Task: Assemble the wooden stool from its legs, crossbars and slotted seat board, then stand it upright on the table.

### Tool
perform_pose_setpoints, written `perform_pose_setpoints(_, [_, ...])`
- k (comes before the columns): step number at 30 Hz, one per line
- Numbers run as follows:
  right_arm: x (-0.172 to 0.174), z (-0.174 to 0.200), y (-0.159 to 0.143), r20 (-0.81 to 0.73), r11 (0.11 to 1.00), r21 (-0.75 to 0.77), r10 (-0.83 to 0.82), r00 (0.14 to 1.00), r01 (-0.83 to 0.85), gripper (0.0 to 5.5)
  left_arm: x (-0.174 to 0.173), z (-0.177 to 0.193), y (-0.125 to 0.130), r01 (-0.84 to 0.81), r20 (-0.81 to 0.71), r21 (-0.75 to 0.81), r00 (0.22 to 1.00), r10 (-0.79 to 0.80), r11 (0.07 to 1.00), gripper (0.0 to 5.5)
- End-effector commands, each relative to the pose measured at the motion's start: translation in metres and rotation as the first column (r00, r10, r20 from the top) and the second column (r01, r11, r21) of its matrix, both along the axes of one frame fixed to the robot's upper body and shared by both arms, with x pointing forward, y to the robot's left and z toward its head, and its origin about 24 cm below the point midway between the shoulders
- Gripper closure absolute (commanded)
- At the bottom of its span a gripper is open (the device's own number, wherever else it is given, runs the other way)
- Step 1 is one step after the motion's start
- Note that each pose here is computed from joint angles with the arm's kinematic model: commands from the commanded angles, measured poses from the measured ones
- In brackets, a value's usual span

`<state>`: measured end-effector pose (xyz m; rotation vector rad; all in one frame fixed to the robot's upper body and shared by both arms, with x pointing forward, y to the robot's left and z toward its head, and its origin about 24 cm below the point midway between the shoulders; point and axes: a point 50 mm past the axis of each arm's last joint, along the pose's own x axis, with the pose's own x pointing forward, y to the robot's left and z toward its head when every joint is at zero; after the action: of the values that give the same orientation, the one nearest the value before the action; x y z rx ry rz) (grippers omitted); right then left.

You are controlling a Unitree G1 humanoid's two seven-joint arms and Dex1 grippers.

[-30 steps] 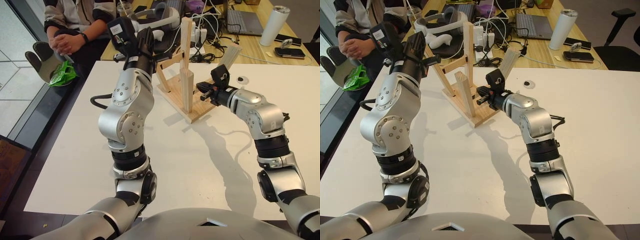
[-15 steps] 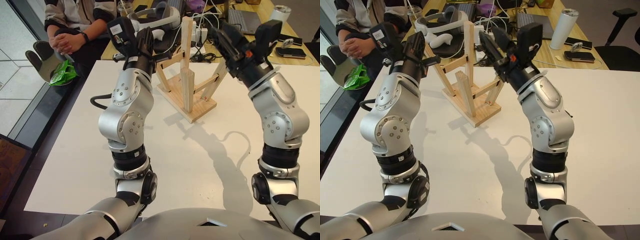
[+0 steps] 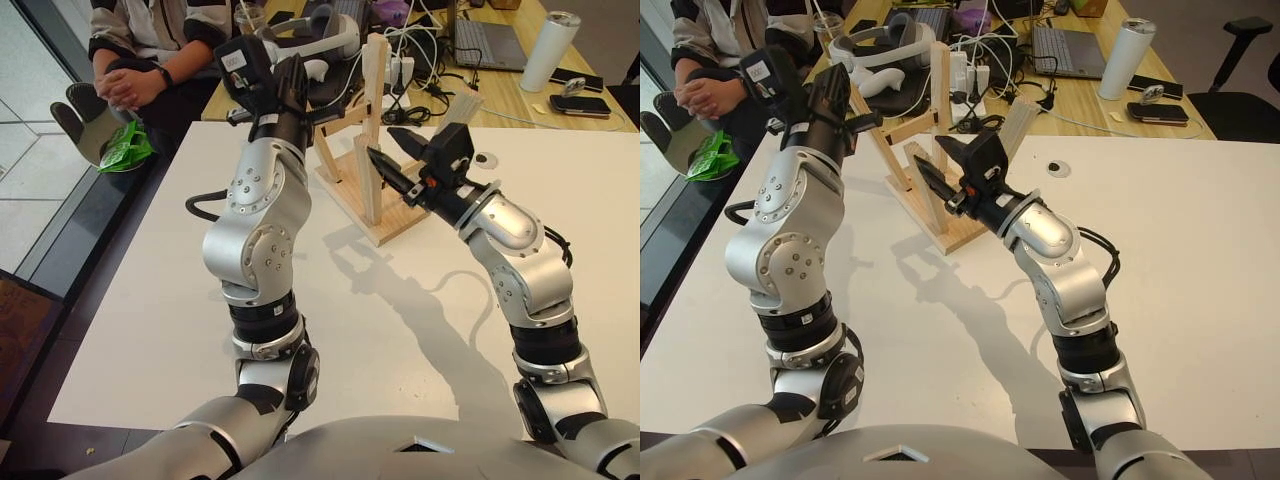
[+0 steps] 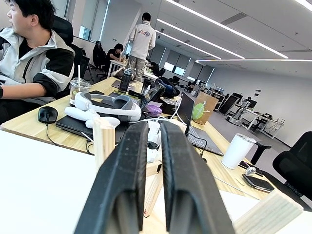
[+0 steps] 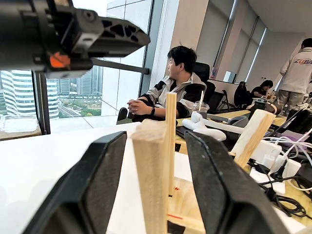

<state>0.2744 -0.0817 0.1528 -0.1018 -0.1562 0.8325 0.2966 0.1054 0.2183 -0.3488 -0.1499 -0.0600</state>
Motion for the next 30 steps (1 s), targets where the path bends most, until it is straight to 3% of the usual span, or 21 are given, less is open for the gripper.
perform_pose_setpoints(1, [-0.001, -0.005, 0.0, -0.007, 1.0, -0.014, 0.004, 1.0, -0.005, 2.6, -0.001, 0.0, 0.0, -0.013, 0.01, 0.003, 1.0, 0.013, 1.0, 5.06])
perform_pose_setpoints(5, [0.004, -0.012, 0.0, -0.028, 0.998, -0.033, -0.052, 0.998, 0.051, 1.96, -0.002, -0.006, 0.002, -0.027, -0.001, 0.004, 1.0, 0.027, 1.0, 5.06])
perform_pose_setpoints(11, [0.017, -0.024, 0.004, -0.121, 0.986, -0.005, -0.164, 0.979, 0.165, 1.96, -0.039, -0.07, 0.021, -0.088, -0.13, 0.214, 0.985, 0.117, 0.973, 5.06])
perform_pose_setpoints(16, [0.021, -0.018, 0.006, -0.203, 0.965, 0.142, -0.188, 0.961, 0.219, 2.71, -0.068, -0.093, 0.03, -0.06, -0.172, 0.326, 0.978, 0.122, 0.943, 5.06])
perform_pose_setpoints(22, [0.02, 0.0, 0.006, -0.352, 0.888, 0.384, -0.114, 0.929, 0.255, 3.8, -0.07, -0.094, 0.027, -0.066, -0.162, 0.327, 0.979, 0.125, 0.943, 5.06])
perform_pose_setpoints(30, [0.016, 0.003, -0.014, -0.603, 0.693, 0.568, -0.016, 0.797, 0.444, 3.96, -0.061, -0.084, 0.035, -0.102, -0.118, 0.344, 0.981, 0.151, 0.934, 5.06])
